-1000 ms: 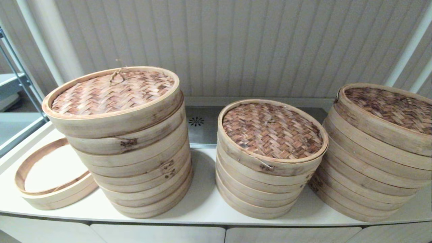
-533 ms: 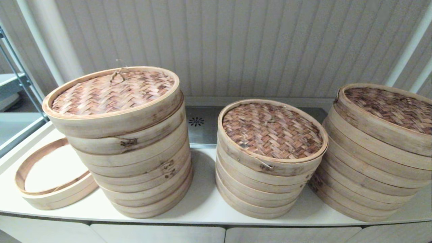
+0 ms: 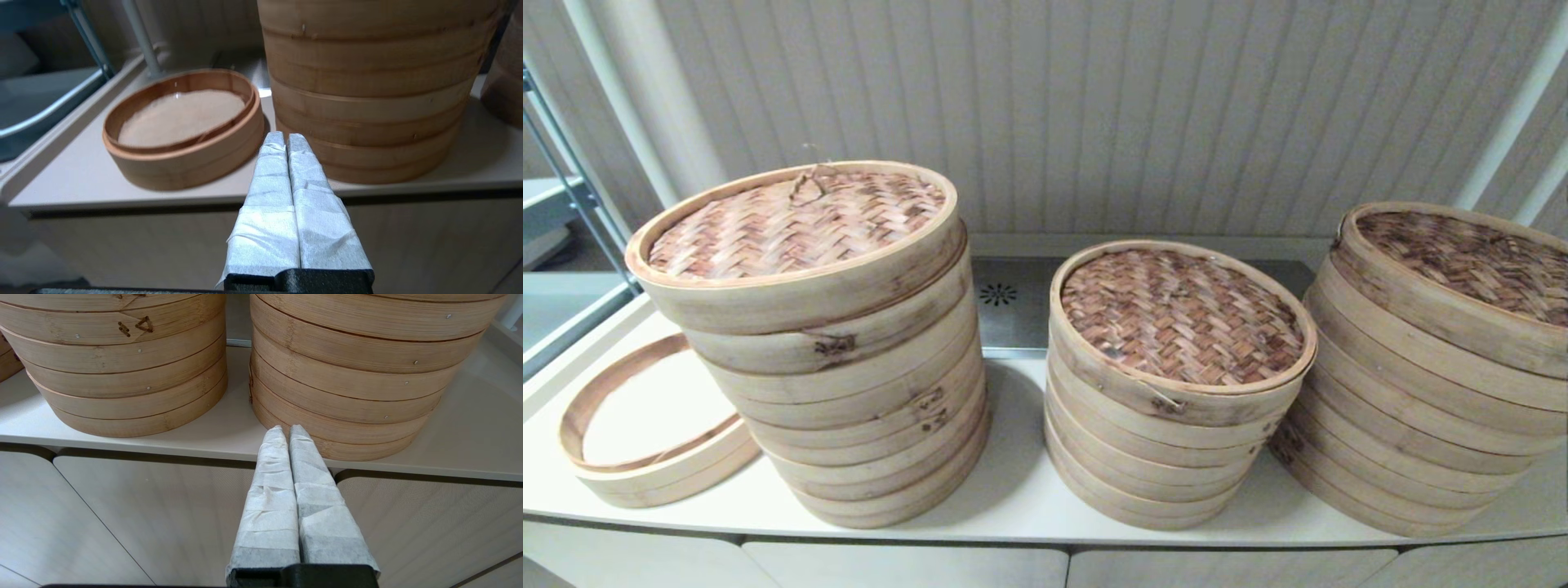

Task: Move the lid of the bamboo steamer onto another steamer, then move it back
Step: Pick up the steamer

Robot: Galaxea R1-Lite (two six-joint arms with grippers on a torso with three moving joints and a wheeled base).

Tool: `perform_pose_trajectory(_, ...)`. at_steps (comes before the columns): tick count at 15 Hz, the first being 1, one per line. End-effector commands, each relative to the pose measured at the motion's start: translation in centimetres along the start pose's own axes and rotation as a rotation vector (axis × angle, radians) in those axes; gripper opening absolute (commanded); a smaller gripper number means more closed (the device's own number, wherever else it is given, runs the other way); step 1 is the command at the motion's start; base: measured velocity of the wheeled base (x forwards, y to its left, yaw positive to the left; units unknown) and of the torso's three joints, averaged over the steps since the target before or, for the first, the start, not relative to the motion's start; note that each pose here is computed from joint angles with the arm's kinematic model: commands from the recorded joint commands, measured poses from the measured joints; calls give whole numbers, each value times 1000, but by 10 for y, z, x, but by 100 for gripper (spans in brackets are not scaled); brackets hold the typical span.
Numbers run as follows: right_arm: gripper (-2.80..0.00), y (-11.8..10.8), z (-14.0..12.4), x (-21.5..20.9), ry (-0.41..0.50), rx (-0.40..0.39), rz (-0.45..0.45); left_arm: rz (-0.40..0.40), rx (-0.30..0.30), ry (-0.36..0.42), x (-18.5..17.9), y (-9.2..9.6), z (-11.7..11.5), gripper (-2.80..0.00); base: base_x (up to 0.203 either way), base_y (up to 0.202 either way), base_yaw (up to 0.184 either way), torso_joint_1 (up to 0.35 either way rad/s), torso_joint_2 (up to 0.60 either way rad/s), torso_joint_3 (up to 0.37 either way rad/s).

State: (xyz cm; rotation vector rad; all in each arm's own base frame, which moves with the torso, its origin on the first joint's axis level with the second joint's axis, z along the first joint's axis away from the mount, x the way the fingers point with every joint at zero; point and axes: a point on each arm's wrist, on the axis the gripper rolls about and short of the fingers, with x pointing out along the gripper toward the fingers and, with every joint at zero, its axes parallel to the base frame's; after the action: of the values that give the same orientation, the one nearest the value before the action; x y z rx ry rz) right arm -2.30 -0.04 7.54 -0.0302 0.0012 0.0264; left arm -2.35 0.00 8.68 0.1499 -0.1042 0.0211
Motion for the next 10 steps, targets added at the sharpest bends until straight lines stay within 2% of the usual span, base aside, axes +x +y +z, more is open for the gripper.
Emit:
perform_pose_trajectory(1, -280, 0, 0, 0, -2, 0, 1, -1, 4, -18, 2, -1, -6, -280, 0, 0, 0, 0, 0, 0)
perform_pose_trajectory(4, -280, 0, 0, 0, -2, 0, 1, -22, -15, 9, 2, -2, -9, -280, 0, 0, 0, 0, 0, 0)
perform_pose_trajectory(5, -280, 0, 0, 0, -2, 0, 1, -41, -23, 67, 1, -3, -14, -280, 0, 0, 0, 0, 0, 0)
perform_pose_trajectory(10, -280, 0, 0, 0, -2, 0, 1, -44, -51, 57, 1, -3, -13, -280, 0, 0, 0, 0, 0, 0)
